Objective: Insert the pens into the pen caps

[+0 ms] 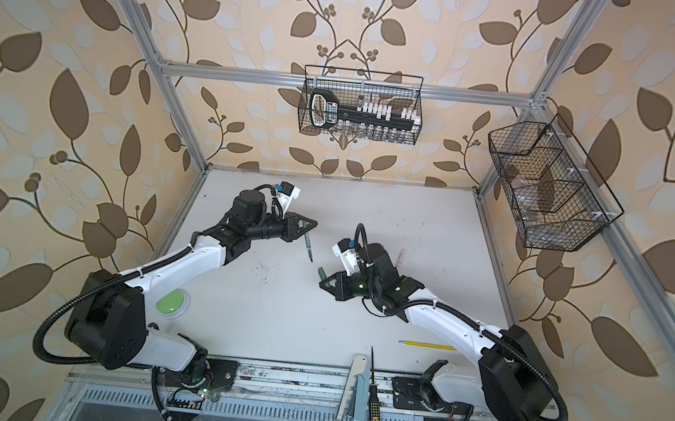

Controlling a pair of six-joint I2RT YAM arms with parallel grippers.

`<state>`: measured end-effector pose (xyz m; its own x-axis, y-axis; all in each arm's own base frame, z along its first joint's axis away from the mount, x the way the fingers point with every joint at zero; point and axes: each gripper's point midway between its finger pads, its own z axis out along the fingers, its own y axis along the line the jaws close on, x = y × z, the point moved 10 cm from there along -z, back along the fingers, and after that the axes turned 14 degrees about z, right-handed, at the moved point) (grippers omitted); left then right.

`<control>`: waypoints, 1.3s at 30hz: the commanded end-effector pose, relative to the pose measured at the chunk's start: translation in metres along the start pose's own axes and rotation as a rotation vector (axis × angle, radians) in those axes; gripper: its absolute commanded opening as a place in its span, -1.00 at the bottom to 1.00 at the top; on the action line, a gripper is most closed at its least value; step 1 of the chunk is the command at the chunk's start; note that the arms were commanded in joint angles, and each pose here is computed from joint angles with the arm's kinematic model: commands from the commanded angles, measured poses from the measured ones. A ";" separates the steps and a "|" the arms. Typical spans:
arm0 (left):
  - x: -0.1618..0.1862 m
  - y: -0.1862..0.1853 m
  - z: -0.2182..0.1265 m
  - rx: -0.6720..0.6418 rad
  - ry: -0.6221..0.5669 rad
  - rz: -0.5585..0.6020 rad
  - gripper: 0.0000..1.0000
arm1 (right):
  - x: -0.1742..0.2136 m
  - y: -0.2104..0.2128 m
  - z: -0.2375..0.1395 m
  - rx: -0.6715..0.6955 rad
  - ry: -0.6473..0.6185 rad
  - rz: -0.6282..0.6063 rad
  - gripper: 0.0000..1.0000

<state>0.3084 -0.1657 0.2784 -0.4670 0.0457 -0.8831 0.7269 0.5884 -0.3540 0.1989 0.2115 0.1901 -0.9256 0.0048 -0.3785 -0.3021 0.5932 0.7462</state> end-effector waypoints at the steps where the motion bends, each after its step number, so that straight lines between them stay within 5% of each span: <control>1: -0.022 -0.009 -0.020 -0.034 -0.042 0.002 -1.00 | 0.010 -0.004 0.007 0.035 -0.008 -0.016 -1.00; 12: -0.016 -0.016 -0.018 0.096 -0.008 -0.136 -1.00 | -0.007 0.012 0.008 -0.085 -0.220 -0.073 -1.00; 39: -0.038 -0.011 -0.029 0.130 0.018 -0.209 -1.00 | 0.006 0.024 0.007 -0.140 -0.310 -0.130 -1.00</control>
<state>0.3051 -0.1520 0.3106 -0.6311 -0.0407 -0.7747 0.6491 0.5192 -0.5560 0.1873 0.2332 0.1944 -0.8048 0.1278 -0.5796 -0.4498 0.5057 0.7362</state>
